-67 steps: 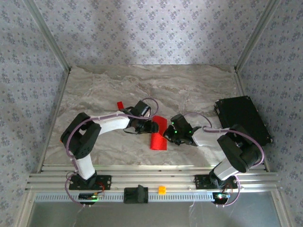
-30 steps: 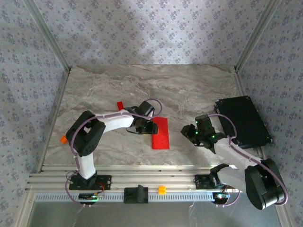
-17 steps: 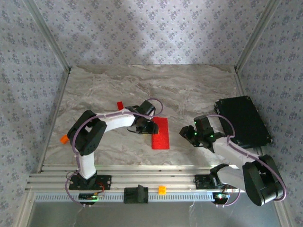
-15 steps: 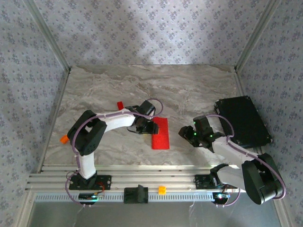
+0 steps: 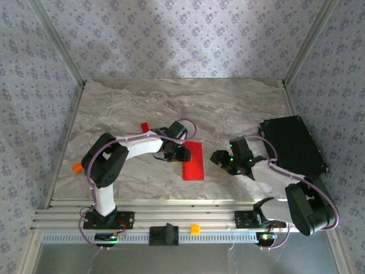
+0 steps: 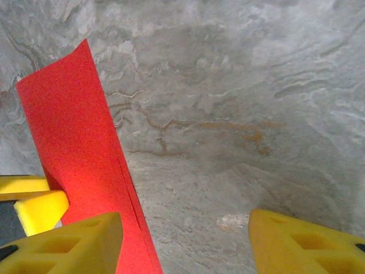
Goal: Fold a paper plane with a square sheet of paper (pick it up from the middle)
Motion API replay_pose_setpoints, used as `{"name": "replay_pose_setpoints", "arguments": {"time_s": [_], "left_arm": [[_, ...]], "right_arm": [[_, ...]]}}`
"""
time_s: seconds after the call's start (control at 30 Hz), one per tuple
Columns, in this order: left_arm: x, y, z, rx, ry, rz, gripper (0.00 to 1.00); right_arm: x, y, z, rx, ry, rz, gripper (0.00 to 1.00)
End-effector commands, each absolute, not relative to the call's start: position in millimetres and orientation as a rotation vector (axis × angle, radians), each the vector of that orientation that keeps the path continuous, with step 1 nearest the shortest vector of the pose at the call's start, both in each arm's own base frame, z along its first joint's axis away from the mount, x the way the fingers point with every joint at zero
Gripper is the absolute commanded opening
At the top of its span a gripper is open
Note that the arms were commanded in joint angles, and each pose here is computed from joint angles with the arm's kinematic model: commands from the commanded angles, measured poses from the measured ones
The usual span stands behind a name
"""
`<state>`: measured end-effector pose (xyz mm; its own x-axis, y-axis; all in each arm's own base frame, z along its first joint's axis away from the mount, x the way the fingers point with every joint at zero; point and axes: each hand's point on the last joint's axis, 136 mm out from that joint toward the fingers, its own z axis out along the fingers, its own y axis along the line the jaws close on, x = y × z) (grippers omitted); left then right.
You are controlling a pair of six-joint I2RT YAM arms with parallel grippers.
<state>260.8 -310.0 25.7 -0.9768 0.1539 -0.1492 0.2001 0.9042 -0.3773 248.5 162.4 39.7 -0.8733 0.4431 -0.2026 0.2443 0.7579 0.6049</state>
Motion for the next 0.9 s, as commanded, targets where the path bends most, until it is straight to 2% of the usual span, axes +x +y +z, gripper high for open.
{"name": "replay_pose_setpoints", "arguments": {"time_s": [0.0,0.27,0.53,0.87], "left_arm": [[260.8,-295.8,3.6,0.274,2.985,-0.455,0.53],[261.3,-296.1,2.9,0.274,2.985,-0.453,0.53],[260.0,-296.4,2.2,0.281,2.990,-0.455,0.53],[259.7,-296.2,1.2,0.281,2.988,-0.453,0.53]], "right_arm": [[256.5,164.2,47.4,0.446,2.595,0.787,0.62],[257.2,150.7,38.7,0.554,2.676,0.667,0.65],[264.3,176.1,50.6,0.424,2.621,0.854,0.65],[262.8,174.3,58.2,0.363,2.535,0.846,0.60]]}}
